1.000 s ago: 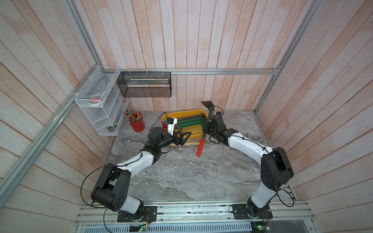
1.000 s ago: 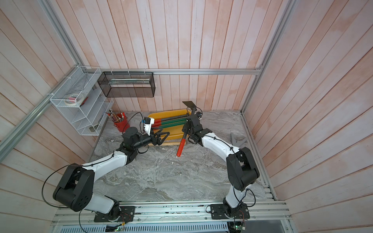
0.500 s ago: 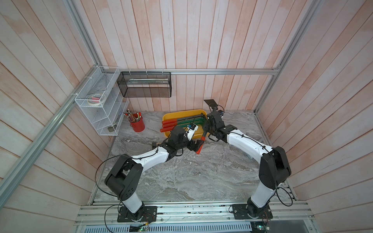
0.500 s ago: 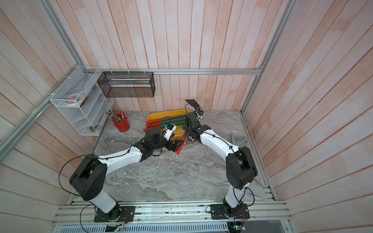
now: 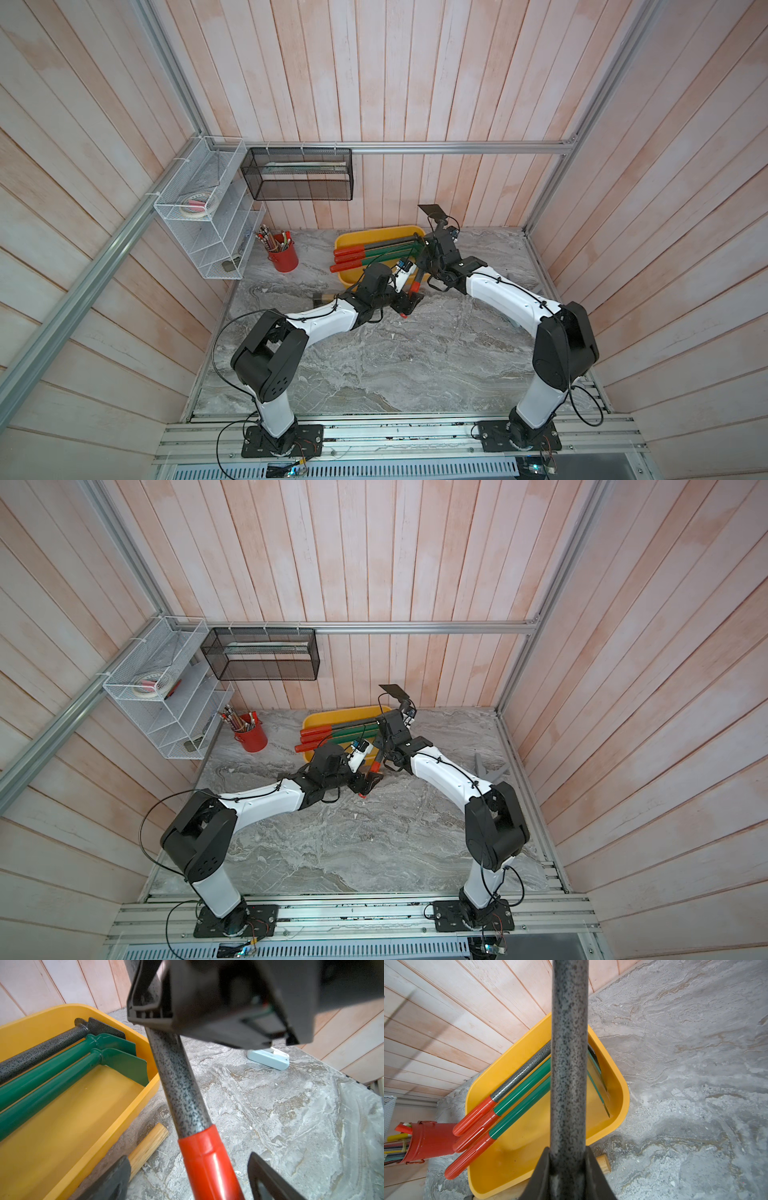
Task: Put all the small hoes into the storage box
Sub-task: Place the hoe in the storage box.
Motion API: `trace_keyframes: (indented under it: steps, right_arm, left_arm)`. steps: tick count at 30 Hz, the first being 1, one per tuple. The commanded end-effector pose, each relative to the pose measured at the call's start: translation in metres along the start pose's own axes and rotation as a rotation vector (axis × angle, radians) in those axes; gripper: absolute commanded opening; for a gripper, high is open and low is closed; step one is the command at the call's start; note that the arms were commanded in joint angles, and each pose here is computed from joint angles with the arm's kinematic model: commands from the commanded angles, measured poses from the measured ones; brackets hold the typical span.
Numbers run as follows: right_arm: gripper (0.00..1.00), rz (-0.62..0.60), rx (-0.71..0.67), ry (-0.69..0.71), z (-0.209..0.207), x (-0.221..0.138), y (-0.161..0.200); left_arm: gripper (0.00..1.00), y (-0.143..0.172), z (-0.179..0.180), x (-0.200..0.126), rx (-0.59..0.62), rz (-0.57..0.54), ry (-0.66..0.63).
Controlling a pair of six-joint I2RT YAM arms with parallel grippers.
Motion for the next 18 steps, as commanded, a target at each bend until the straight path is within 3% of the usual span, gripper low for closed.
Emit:
trace_keyframes:
  steps: [1, 6, 8, 11, 13, 18]
  right_arm:
    - [0.00, -0.052, 0.005, -0.098, 0.036, -0.018, -0.016]
    - [0.00, -0.054, -0.005, -0.094, 0.034, -0.017, -0.015]
    - [0.00, -0.050, -0.005, -0.097, 0.033, -0.016, -0.013]
    - [0.00, -0.050, 0.003, -0.120, 0.029, -0.018, -0.010]
    - [0.00, -0.065, 0.006, -0.124, 0.025, -0.019, -0.012]
    - [0.00, -0.050, -0.007, -0.111, 0.007, -0.014, -0.011]
  left_arm:
    - [0.77, 0.004, 0.005, 0.007, 0.010, 0.028, -0.021]
    - [0.47, -0.002, 0.008, 0.005, 0.015, 0.025, -0.032]
    - [0.23, -0.002, 0.010, 0.004, 0.013, 0.033, -0.042]
    - [0.05, -0.004, 0.012, 0.001, 0.016, 0.040, -0.056]
    - [0.00, -0.007, 0.015, -0.002, 0.014, 0.038, -0.065]
    - [0.00, -0.021, 0.021, -0.016, -0.010, -0.015, -0.048]
Point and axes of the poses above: each gripper's point midway between its finger pads, its own x axis out along the fingers, its own z axis along the line the jaws close on, y = z × x, the point moved 1 cm from there along -x, back along the fingers, and after that the axes turned 15 degrees about x, right-handed, at the moved point
